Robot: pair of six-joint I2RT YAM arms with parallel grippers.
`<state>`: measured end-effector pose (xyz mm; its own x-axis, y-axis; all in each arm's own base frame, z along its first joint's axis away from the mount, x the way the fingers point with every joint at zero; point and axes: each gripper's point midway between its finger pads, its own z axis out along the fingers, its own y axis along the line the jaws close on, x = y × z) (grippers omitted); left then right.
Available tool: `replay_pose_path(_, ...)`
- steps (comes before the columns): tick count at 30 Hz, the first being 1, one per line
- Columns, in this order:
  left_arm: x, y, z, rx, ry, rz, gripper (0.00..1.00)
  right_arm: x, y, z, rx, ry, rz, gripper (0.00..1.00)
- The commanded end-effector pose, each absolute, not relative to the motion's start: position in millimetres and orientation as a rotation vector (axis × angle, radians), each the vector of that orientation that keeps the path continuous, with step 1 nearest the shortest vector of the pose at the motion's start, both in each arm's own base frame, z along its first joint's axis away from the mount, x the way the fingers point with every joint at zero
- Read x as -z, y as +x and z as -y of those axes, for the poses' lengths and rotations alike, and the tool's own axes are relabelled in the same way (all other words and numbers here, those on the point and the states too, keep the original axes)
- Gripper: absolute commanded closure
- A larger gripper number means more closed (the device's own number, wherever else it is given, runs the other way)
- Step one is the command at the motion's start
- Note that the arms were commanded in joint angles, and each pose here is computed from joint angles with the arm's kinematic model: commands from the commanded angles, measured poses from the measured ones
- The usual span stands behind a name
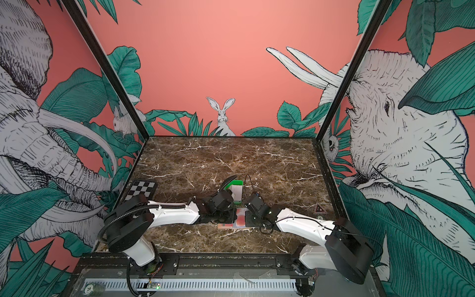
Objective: Insert credit cards into a card holder
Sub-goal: Insert the credit card into the card slot, then flip over the card slot in the card holder.
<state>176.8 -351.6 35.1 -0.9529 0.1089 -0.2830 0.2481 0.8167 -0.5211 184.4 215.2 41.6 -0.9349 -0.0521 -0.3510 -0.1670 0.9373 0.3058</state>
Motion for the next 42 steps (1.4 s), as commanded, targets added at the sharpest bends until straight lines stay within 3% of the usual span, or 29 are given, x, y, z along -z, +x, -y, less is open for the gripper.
replay_pose_path(1,-28,173,343,0.795,0.270,-2.784,0.96,-39,183,-223,-0.523,-0.161,-2.754,0.91)
replay_pose_path(18,-13,168,339,0.747,0.262,-2.826,1.00,-33,187,-230,-0.557,-0.134,-2.763,0.79)
replay_pose_path(42,-10,167,338,0.744,0.247,-2.835,1.00,-25,186,-225,-0.500,-0.148,-2.799,0.78)
